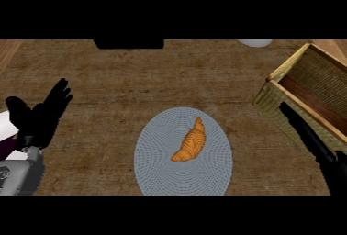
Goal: Pick the croissant from the placemat and place it in the basket
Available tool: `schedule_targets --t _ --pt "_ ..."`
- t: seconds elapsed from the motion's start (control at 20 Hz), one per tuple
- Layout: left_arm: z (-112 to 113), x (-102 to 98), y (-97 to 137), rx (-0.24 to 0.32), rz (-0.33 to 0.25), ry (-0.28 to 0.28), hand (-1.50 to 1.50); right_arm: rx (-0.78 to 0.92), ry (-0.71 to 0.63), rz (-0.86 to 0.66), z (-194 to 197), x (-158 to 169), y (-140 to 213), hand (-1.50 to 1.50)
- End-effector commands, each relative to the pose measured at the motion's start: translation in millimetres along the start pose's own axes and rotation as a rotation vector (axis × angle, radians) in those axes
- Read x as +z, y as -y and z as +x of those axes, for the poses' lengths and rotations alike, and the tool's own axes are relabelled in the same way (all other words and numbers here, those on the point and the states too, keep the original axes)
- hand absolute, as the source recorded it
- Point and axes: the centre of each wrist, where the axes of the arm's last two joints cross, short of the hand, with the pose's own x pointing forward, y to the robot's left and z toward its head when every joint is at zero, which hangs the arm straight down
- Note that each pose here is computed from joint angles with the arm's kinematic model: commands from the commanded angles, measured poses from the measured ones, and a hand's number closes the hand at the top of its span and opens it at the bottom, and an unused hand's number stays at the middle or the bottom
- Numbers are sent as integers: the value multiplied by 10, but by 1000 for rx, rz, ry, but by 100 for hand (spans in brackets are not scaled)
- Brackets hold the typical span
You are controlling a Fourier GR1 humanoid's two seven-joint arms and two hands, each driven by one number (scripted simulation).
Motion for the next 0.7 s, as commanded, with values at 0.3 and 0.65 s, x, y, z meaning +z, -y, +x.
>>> schedule_targets --t 0.3,0.65 --pt "33 -119 -125 9 -13 4 0 -20 63 -118 -392 -308 -1050 -150" --pt "123 13 95 10 -12 5 0 -69 38 -130 -482 -644 -1455 -150"
